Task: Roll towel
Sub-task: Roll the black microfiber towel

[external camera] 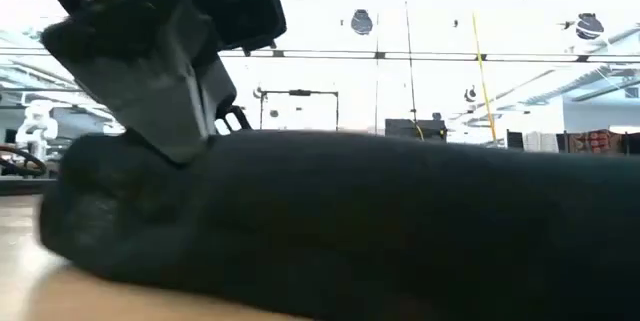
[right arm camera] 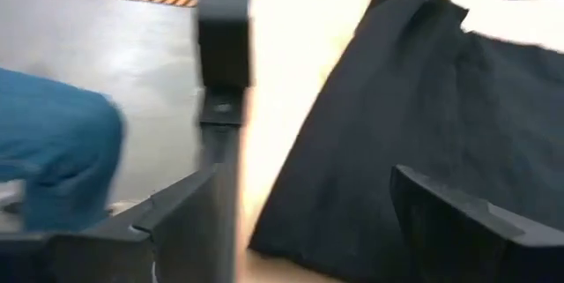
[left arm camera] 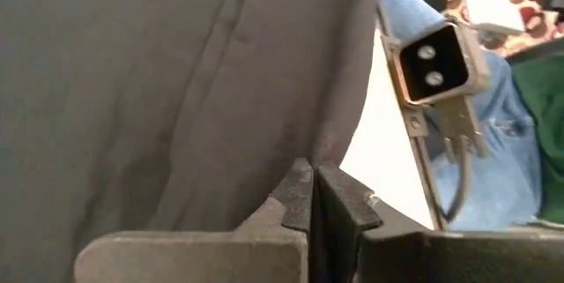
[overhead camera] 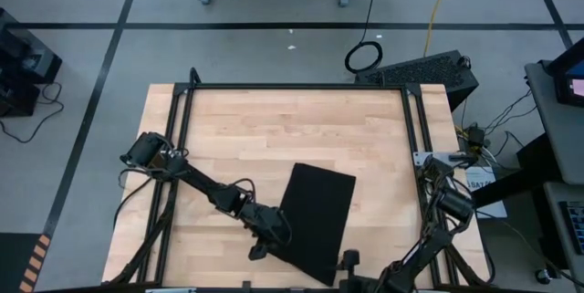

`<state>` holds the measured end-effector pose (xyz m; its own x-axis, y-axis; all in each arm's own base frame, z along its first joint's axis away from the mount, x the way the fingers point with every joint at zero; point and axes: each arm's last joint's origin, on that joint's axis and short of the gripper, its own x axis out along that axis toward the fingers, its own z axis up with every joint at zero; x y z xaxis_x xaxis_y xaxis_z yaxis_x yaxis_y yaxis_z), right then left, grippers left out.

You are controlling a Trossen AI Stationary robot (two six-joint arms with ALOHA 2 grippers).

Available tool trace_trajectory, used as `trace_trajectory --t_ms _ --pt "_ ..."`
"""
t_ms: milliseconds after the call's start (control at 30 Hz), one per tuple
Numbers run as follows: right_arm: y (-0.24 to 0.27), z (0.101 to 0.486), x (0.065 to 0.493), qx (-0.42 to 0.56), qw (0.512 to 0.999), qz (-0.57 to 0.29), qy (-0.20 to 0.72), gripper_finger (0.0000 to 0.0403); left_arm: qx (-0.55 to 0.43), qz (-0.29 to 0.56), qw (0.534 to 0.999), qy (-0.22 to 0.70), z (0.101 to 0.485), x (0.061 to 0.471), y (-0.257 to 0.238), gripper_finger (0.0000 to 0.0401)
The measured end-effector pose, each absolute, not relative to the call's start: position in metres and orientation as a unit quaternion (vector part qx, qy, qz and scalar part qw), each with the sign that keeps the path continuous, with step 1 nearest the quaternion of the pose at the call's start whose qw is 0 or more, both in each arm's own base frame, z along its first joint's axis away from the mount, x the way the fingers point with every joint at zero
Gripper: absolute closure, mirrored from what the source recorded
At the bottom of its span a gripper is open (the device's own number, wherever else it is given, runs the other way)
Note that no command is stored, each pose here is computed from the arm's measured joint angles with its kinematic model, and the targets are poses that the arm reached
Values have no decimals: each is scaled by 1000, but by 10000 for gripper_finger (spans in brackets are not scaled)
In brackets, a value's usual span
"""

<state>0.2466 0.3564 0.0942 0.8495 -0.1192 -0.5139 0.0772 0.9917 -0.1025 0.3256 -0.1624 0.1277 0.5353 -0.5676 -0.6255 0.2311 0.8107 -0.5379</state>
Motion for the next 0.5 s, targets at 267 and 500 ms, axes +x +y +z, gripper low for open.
trace_trajectory --t_ms 267,500 --pt "347 84 245 -54 951 -84 294 136 -206 -211 857 423 127 327 -160 389" --pt "339 83 251 -26 944 -102 314 269 -204 -202 859 423 127 327 -158 389"
